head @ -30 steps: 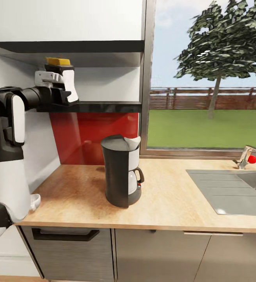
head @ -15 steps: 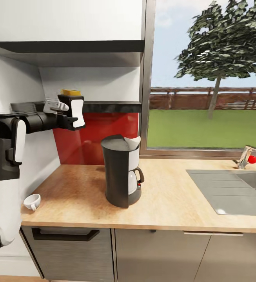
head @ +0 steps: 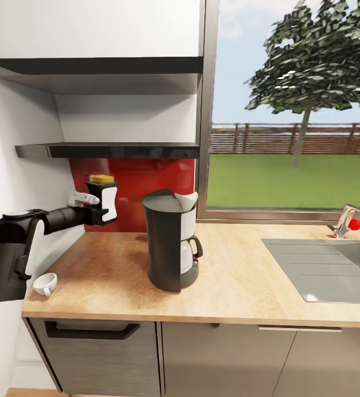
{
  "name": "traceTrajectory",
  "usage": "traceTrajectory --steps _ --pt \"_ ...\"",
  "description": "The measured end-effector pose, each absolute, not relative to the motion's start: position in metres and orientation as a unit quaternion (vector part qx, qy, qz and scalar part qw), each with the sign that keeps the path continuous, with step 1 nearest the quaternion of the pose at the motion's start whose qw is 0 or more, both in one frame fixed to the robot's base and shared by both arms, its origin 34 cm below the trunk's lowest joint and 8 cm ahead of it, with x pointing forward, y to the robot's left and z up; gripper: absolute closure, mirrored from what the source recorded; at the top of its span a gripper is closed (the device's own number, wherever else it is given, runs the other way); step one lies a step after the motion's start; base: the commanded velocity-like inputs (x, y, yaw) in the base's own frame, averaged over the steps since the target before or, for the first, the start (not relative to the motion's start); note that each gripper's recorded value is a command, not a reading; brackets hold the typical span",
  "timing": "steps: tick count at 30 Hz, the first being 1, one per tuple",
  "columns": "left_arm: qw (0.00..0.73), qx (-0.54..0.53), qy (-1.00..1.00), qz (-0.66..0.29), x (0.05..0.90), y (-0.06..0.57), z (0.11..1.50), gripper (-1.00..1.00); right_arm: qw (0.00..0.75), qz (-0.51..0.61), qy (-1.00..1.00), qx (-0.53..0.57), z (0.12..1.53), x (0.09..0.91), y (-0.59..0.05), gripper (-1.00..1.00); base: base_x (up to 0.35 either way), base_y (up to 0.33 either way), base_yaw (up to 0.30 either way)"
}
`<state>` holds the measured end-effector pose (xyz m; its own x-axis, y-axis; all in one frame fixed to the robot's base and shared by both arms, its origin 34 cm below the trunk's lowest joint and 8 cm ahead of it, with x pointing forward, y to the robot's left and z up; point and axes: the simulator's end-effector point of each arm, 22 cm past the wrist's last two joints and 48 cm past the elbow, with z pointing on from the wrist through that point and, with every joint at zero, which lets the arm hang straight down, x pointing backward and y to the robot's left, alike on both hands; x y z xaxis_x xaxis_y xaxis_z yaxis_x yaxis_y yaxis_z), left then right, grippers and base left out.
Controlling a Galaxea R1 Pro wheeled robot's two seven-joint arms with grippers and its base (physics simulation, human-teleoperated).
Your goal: Set up a coffee station on the kitchen countertop: keep the coffee maker on the countertop, move the bottle of coffee from the kitchen shelf to the counter next to the coffee maker, place a paper coffee filter on top of the coffee maker, put the saucer next to the coffee maker with the coffee cup on the saucer, and place the electric kettle next to the coffee maker.
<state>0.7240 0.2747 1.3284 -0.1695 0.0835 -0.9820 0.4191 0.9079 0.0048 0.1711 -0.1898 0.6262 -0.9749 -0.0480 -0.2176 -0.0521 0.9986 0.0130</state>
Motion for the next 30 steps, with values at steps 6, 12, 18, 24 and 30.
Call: traceTrajectory --steps 6,12,18,24,30 --pt "0.656 0.116 0.745 -0.041 0.737 0.314 1.293 1.00 0.109 0.009 0.994 -0.026 0.626 0.171 -0.190 -1.00 0.000 0.000 0.000" --pt "0.674 0.070 0.736 -0.022 0.741 0.301 1.261 1.00 0.109 0.010 0.994 -0.030 0.626 0.171 -0.190 -1.00 0.000 0.000 0.000" --pt "0.664 0.039 0.747 -0.013 0.754 0.299 1.188 1.00 0.109 0.007 0.994 -0.030 0.626 0.170 -0.195 -1.00 0.000 0.000 0.000" --pt "0.634 0.029 0.773 -0.014 0.759 0.298 1.127 1.00 0.110 0.004 0.994 -0.024 0.626 0.172 -0.198 -1.00 0.000 0.000 0.000" --pt "0.629 0.002 0.777 0.015 0.759 0.314 1.082 1.00 0.110 0.001 0.994 -0.021 0.626 0.172 -0.200 -1.00 0.000 0.000 -0.017"
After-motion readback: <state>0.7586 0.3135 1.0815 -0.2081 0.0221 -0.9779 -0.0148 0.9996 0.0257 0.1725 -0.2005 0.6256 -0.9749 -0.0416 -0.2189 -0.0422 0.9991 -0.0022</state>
